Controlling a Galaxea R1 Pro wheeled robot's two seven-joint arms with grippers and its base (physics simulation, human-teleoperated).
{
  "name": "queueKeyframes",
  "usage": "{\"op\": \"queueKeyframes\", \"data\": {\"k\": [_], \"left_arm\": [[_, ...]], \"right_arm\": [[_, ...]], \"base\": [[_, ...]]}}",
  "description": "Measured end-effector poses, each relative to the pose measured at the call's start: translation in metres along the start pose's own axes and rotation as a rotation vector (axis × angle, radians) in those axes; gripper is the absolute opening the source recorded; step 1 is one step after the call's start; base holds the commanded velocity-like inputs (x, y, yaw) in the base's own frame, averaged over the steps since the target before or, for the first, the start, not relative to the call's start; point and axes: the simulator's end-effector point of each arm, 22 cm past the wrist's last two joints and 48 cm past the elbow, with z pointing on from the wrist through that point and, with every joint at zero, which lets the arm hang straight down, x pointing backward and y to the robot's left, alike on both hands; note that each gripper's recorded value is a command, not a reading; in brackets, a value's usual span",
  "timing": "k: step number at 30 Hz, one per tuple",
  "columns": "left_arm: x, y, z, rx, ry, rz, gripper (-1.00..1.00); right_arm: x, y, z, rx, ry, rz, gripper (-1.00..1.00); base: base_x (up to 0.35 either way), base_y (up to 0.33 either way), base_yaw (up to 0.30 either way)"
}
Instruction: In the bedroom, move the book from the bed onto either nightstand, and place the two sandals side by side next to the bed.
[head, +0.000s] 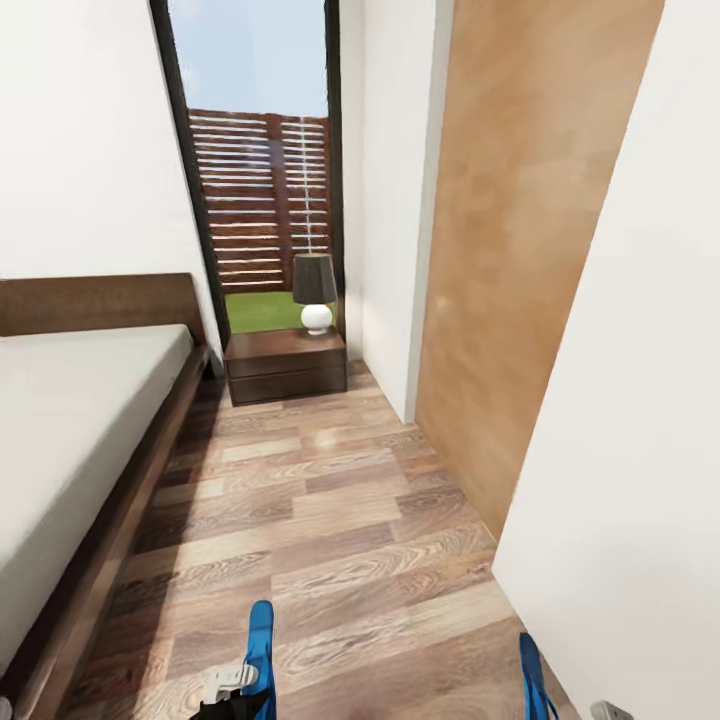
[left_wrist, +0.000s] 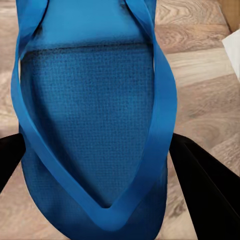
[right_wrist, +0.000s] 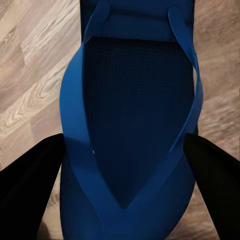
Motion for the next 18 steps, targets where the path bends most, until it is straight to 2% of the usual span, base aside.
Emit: {"op": "queueKeyframes", "data": {"k": [11,18], "left_arm": [[-0.0003,0.0001,0.0003,0.0,0.0,0.0,-1.0],[-0.0003,-0.0001,0.0001,0.0,0.0,0.0,-1.0]], "right_arm": [[0.0002,0.0,0.0002,0.0,0.001,0.0,-1.0],[0.0,0.0001,0.0,-0.001,0.0,0.0,-1.0]], "base": [[0.037,0.0,0.292],[0.255,0.0,0.247]]}}
